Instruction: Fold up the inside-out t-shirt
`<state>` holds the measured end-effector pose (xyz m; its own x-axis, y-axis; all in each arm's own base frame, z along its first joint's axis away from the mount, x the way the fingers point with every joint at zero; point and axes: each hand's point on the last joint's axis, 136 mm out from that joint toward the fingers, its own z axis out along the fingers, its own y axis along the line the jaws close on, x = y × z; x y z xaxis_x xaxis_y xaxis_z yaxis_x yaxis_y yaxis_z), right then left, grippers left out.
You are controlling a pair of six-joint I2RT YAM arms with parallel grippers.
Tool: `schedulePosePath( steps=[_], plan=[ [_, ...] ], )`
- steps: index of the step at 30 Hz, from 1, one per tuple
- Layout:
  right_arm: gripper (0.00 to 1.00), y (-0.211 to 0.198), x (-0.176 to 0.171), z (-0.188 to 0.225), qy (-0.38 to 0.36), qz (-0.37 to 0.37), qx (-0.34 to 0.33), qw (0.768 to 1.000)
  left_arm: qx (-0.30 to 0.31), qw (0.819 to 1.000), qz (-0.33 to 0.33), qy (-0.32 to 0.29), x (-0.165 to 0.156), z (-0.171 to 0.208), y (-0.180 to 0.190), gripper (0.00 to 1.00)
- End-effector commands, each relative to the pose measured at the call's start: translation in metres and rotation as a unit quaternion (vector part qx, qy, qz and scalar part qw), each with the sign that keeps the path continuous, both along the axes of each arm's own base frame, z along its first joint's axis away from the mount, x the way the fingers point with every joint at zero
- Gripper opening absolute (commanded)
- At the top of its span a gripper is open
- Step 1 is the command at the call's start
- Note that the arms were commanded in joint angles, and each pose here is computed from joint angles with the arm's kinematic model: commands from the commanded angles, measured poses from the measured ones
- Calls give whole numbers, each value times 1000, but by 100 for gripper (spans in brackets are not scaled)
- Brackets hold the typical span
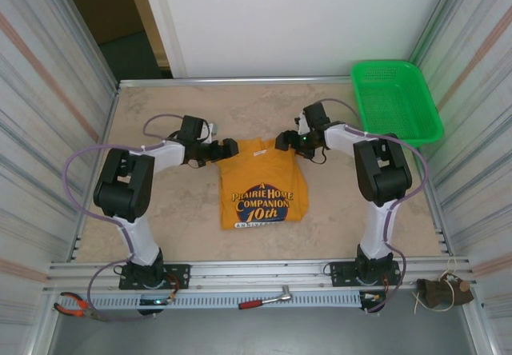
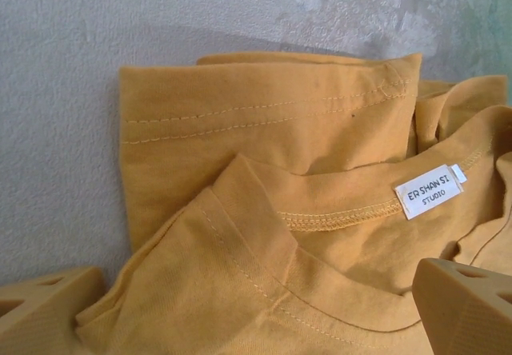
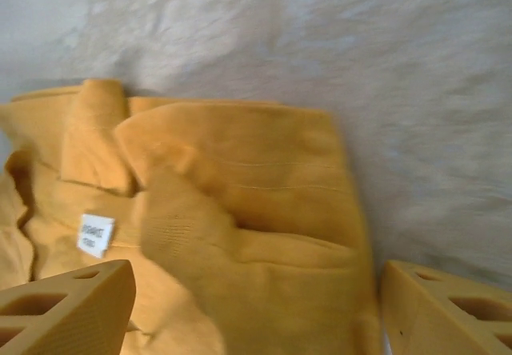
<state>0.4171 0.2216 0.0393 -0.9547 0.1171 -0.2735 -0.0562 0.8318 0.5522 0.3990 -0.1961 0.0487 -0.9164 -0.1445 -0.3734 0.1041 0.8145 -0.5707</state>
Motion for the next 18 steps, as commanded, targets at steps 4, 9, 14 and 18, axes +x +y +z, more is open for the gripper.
schedulePosePath(
  steps=[4,9,14,18],
  plan=[
    [72,23,-12,-15,23,17,13,999,-39,999,-37,1,-7,-12,-27,94],
    [65,23,-9,-16,25,11,17,999,-67,997,-40,-9,-7,-8,-35,76],
    [56,20,-7,-20,30,2,21,999,-65,997,-33,-2,-8,-15,-34,63],
    [42,20,-7,-25,38,-3,29,999,-58,998,-19,10,-9,-29,-31,45]
  ],
)
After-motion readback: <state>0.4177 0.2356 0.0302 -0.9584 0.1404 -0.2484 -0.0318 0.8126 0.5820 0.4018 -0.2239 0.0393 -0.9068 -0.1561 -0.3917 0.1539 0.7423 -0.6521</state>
